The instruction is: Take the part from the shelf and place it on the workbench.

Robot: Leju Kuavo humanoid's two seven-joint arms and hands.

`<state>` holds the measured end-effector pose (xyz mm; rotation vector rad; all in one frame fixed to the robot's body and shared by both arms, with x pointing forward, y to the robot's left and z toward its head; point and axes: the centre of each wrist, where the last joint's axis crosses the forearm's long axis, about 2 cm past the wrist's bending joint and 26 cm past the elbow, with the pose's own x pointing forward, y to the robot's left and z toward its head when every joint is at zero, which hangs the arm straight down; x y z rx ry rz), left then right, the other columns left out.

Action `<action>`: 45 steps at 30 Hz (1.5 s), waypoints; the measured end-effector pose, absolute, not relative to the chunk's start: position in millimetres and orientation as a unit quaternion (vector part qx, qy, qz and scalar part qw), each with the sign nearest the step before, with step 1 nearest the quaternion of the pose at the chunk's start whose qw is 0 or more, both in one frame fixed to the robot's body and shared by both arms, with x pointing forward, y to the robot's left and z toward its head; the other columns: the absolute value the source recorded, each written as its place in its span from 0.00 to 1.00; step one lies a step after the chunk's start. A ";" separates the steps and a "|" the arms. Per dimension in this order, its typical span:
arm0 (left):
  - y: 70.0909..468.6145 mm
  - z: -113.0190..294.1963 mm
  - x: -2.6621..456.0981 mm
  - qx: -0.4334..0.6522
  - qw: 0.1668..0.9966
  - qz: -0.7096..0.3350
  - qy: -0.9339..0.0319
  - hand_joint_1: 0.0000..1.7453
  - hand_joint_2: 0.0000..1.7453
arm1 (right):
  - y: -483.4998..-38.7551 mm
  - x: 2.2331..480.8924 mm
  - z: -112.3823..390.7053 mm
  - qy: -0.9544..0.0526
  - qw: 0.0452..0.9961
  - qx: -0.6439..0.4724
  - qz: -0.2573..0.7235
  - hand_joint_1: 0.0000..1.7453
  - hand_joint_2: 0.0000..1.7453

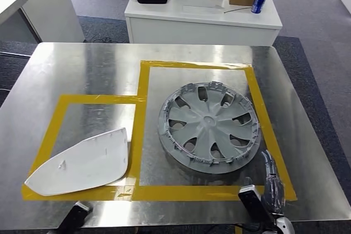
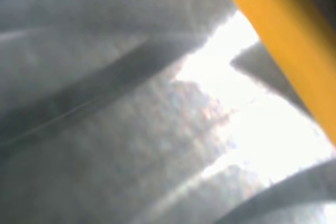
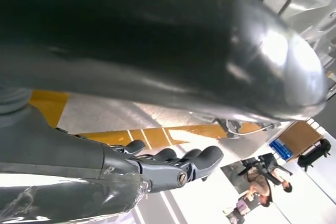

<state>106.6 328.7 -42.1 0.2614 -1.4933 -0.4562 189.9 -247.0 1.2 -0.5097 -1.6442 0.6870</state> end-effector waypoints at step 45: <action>326.3 -36.7 128.5 0.126 0.686 -0.200 -0.688 0.00 0.00 | -247.3 197.9 1.8 -0.735 0.584 -0.206 0.276 0.00 0.00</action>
